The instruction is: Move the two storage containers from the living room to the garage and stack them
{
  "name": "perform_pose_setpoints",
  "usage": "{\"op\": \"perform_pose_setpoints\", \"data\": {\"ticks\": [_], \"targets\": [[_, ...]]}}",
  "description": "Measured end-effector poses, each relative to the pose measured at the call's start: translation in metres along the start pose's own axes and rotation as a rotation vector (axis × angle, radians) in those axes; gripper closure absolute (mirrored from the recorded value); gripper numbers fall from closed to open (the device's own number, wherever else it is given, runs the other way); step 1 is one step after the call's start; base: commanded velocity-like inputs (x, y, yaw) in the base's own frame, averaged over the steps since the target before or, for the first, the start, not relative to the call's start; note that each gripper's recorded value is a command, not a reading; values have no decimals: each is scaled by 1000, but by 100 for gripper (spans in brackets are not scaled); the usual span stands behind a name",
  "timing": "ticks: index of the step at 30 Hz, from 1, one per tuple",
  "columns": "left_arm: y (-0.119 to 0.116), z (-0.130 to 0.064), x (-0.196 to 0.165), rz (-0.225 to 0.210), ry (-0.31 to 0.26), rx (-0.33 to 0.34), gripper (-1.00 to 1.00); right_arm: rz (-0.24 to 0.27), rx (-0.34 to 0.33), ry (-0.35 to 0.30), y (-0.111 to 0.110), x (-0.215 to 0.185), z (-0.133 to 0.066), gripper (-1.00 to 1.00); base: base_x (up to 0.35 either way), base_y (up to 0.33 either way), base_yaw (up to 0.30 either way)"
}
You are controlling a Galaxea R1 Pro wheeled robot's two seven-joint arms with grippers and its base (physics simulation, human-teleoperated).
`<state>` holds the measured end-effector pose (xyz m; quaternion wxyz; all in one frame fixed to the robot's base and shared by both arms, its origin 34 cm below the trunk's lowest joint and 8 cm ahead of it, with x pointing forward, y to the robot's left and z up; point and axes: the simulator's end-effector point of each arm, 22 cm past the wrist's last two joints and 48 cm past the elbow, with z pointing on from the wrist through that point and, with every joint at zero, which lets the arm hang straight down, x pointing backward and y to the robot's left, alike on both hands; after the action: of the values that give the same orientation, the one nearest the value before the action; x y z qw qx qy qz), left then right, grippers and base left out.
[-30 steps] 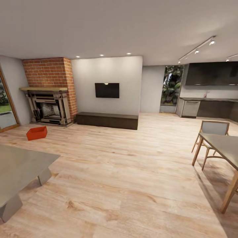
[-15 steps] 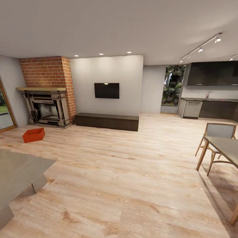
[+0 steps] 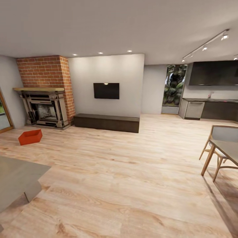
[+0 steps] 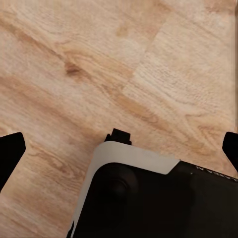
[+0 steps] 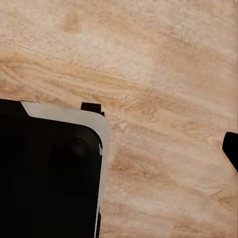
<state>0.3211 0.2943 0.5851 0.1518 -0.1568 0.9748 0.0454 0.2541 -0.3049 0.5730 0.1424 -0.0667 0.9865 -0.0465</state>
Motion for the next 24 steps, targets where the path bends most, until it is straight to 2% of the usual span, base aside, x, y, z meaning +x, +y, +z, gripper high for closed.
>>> {"op": "perform_pose_setpoints", "data": {"ticks": [24], "targets": [[0, 0, -1, 0, -4, -1, -100, 0, 0, 0, 0, 0, 0, -100, 323, 0, 0]]}}
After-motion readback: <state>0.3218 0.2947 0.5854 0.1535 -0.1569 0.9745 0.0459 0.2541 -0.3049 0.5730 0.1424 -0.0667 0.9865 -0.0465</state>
